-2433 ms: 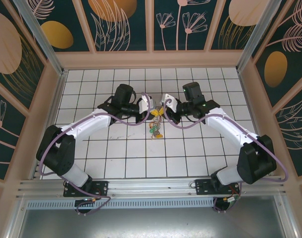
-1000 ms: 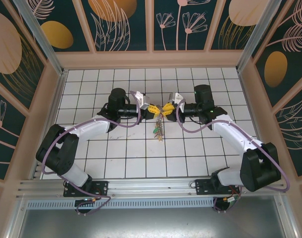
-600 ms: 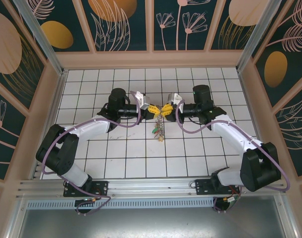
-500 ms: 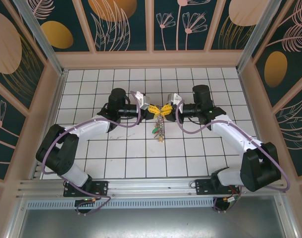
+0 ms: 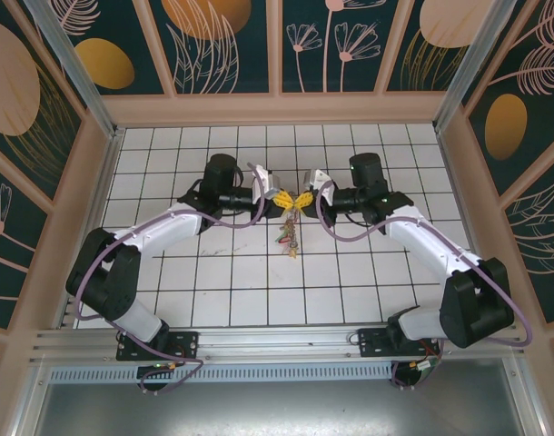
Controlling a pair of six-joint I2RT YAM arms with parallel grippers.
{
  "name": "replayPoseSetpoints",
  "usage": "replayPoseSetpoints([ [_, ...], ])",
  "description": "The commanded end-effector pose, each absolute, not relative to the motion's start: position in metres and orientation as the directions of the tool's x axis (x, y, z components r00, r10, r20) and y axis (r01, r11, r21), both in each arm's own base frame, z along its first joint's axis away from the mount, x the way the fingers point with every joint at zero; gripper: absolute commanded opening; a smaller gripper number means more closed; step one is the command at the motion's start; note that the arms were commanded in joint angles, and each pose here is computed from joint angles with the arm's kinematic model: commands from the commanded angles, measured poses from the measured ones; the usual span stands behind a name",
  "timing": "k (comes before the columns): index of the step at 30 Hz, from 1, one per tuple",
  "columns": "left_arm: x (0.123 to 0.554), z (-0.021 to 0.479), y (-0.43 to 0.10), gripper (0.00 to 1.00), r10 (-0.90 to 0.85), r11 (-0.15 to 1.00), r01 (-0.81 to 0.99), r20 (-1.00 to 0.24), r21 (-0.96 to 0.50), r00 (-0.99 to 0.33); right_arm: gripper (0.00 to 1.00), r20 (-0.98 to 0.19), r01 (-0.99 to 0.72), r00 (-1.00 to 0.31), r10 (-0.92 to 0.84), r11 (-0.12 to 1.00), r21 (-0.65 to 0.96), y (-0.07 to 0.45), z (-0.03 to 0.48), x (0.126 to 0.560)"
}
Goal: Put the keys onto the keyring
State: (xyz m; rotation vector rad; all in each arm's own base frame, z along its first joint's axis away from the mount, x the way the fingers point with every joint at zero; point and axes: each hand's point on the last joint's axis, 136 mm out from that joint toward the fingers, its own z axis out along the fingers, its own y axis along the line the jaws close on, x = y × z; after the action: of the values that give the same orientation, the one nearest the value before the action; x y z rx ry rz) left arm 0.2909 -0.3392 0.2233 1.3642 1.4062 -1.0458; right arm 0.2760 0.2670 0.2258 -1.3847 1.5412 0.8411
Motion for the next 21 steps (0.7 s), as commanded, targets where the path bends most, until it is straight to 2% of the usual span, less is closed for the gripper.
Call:
replayPoseSetpoints([
  [1,0.291,0.201,-0.334,0.19,0.383,0.028,0.999,-0.924,0.022,0.010,0.00,-0.902,-0.983,0.046,-0.429,0.140,-0.116,0.273,0.237,0.279],
  [7,0.296,0.195,-0.334,0.17,0.454,0.043,0.998,-0.890,0.056,0.030,0.00,-0.886,-0.981,0.050,-0.461,0.144,-0.130,0.280,0.242,0.280],
  [11,0.297,0.192,-0.336,0.10,0.483,0.039,0.997,-0.875,0.062,0.035,0.00,-0.874,-0.979,0.056,-0.482,0.143,-0.142,0.284,0.243,0.279],
  [12,0.296,0.192,-0.337,0.03,0.485,0.033,0.998,-0.874,0.059,0.035,0.00,-0.866,-0.979,0.053,-0.497,0.146,-0.144,0.284,0.243,0.280],
  [13,0.295,0.193,-0.337,0.00,0.482,0.024,0.998,-0.876,0.058,0.039,0.00,-0.860,-0.978,0.047,-0.508,0.152,-0.143,0.285,0.242,0.281],
  [17,0.293,0.206,-0.339,0.00,0.425,0.029,0.997,-0.904,0.069,0.050,0.00,-0.851,-0.975,0.042,-0.524,0.166,-0.151,0.281,0.234,0.283],
  [21,0.284,0.228,-0.343,0.00,0.301,0.013,0.997,-0.951,0.076,0.069,0.07,-0.889,-0.981,0.053,-0.454,0.142,-0.131,0.276,0.230,0.277],
])
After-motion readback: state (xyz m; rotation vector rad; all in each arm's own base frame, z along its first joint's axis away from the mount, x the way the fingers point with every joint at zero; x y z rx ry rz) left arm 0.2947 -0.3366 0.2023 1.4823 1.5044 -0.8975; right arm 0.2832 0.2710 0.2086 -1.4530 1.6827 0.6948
